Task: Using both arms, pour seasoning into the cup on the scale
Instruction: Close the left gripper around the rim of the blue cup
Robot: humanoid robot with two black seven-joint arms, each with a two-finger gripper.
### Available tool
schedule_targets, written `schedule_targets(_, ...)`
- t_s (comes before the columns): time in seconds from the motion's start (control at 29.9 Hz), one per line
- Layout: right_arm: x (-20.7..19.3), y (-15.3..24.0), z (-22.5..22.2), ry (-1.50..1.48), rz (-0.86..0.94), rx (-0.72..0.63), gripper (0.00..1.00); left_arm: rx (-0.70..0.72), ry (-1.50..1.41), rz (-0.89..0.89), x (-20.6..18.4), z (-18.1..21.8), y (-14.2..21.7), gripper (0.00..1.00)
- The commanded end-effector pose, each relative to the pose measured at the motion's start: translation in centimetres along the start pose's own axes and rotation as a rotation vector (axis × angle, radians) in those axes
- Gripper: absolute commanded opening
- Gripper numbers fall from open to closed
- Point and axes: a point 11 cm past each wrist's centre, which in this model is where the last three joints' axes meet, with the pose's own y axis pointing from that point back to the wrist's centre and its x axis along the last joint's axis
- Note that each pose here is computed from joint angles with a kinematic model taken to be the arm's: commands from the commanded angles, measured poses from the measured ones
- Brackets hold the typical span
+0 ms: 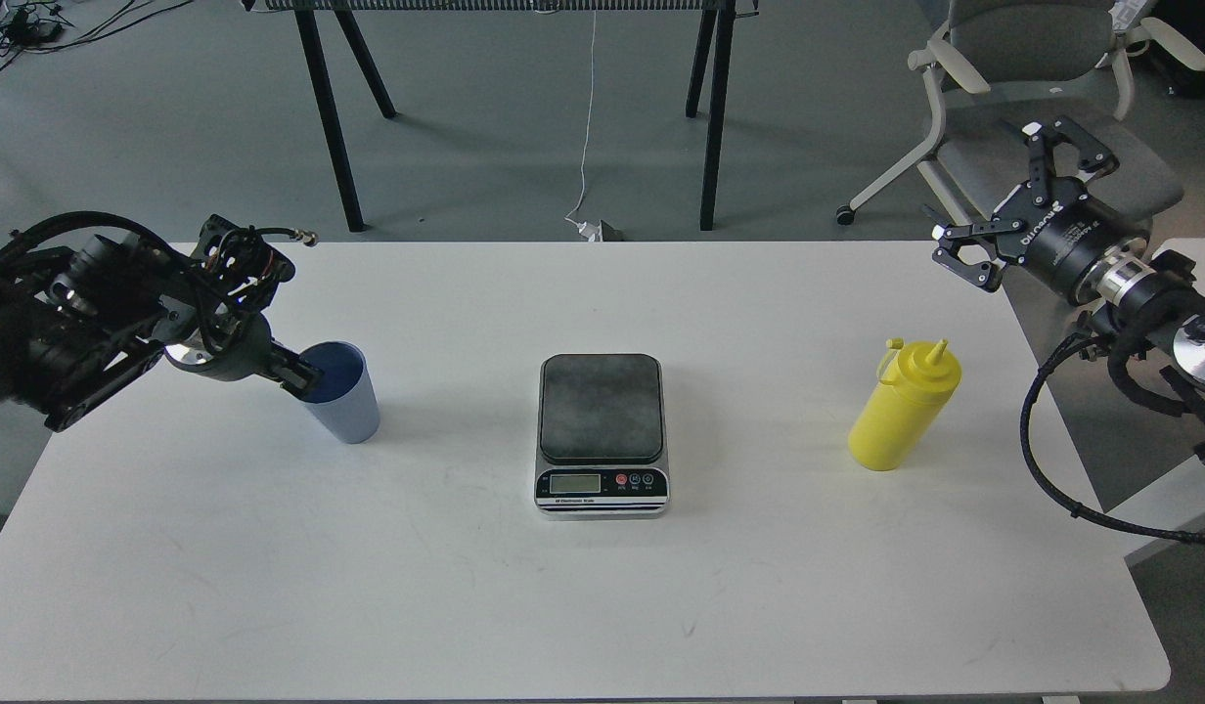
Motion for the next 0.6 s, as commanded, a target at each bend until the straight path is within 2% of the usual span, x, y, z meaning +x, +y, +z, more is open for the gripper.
schedule_targets(0.0,0.26,0.22,0.14,-0.006,0.005,0.003,1.00,-0.004,0.000,-0.002,-0.11,0.12,-0.11,0.12)
schedule_targets(0.23,0.45,0.35,0.32,-0.009,0.010,0.001,1.00,-0.007,0.003,0.001,-0.08,0.17,-0.09,0.01)
schedule_targets(0.57,0.45,0.36,0.38,-0.009,0.009,-0.001,1.00,-0.004,-0.007,0.008,0.40,0.12,0.24,0.01)
